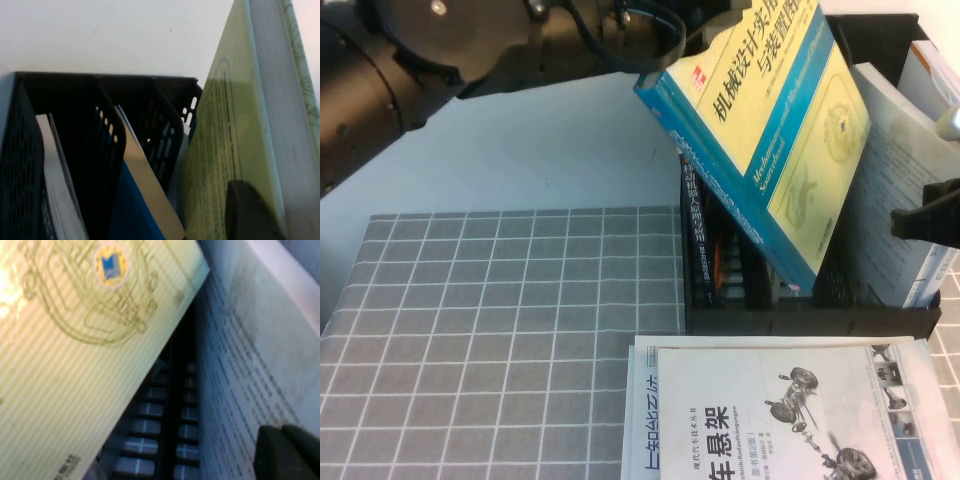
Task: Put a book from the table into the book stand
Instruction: Place the book on the book shelf
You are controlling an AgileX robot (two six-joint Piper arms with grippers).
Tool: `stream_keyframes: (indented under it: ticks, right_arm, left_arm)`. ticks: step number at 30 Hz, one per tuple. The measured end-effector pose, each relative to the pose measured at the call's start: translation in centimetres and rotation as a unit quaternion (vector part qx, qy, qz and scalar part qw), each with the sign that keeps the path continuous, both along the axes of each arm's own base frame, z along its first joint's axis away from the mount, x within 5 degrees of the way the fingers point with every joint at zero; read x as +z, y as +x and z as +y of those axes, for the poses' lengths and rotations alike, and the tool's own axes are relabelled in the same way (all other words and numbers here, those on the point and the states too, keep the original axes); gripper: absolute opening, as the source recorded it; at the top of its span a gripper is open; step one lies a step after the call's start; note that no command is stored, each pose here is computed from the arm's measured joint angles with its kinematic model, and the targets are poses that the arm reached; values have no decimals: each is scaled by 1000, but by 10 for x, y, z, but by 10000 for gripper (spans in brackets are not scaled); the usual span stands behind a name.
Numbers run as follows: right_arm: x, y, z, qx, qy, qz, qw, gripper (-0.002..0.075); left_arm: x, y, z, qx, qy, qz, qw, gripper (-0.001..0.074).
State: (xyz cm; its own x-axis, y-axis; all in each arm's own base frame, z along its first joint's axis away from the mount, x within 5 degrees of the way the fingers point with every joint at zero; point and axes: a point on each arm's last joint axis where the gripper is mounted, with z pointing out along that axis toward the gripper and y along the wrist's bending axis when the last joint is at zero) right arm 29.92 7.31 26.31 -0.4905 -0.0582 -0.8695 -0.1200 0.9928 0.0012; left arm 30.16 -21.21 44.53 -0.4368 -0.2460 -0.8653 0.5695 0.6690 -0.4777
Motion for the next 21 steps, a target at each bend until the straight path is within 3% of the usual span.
stream_keyframes:
  ticks: [16,21]
  right_arm:
    - [2,-2,15,62,65,1,996,-3]
    - [2,-1,12,44,56,1,997,-3]
  left_arm:
    - [-19,4,-11,42,64,22,997,193]
    - [-23,-3,-21,49,103,12,993,192]
